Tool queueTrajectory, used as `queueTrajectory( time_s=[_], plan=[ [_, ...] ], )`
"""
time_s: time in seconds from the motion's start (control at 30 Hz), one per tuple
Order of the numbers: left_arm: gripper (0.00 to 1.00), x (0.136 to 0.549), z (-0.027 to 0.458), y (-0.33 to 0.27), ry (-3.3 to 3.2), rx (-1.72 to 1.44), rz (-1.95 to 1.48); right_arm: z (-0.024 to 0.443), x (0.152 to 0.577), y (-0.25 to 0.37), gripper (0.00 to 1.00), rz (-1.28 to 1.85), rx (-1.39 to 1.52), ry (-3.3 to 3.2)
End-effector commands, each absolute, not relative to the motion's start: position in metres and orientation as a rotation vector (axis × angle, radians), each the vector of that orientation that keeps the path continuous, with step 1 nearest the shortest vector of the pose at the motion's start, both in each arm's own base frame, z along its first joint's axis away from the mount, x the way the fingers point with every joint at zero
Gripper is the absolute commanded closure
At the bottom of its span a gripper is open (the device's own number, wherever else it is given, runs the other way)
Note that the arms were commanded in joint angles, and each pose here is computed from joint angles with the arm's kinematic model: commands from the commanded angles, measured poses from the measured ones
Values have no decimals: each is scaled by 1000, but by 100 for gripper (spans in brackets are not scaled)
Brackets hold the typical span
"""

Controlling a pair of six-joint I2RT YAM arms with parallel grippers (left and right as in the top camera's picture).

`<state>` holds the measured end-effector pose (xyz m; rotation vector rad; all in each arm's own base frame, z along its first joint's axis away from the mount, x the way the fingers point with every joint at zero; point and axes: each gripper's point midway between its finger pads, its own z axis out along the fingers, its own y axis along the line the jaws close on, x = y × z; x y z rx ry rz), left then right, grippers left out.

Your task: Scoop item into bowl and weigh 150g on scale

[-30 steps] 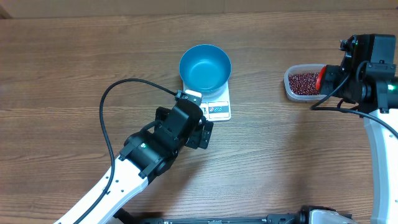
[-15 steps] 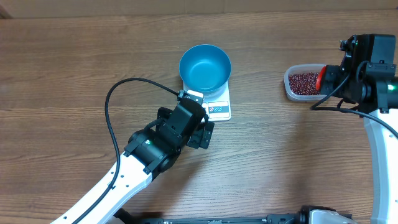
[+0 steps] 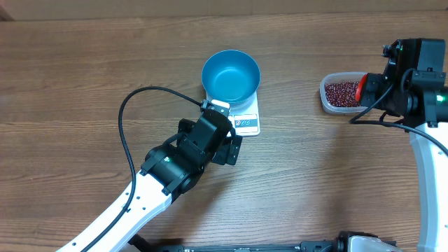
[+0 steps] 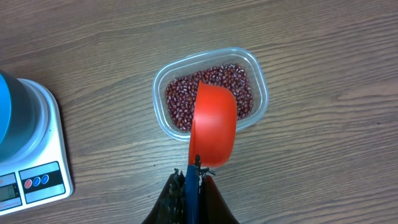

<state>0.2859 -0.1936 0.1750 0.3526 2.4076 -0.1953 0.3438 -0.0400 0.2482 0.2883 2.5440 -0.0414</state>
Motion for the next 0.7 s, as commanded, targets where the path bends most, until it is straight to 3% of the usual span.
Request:
queueTrajectory(
  time_s=[0.0,0.33,0.67],
  plan=[
    [0,291,174,-194,2391,328,-183,260,349,-40,96,-42,274,2512],
    [0,322,203,-180,2222,198,-65,260,349,-40,96,-42,274,2512],
    [0,324,205,-178,2211,185,-49,260,349,-40,96,-42,274,2512]
  ],
)
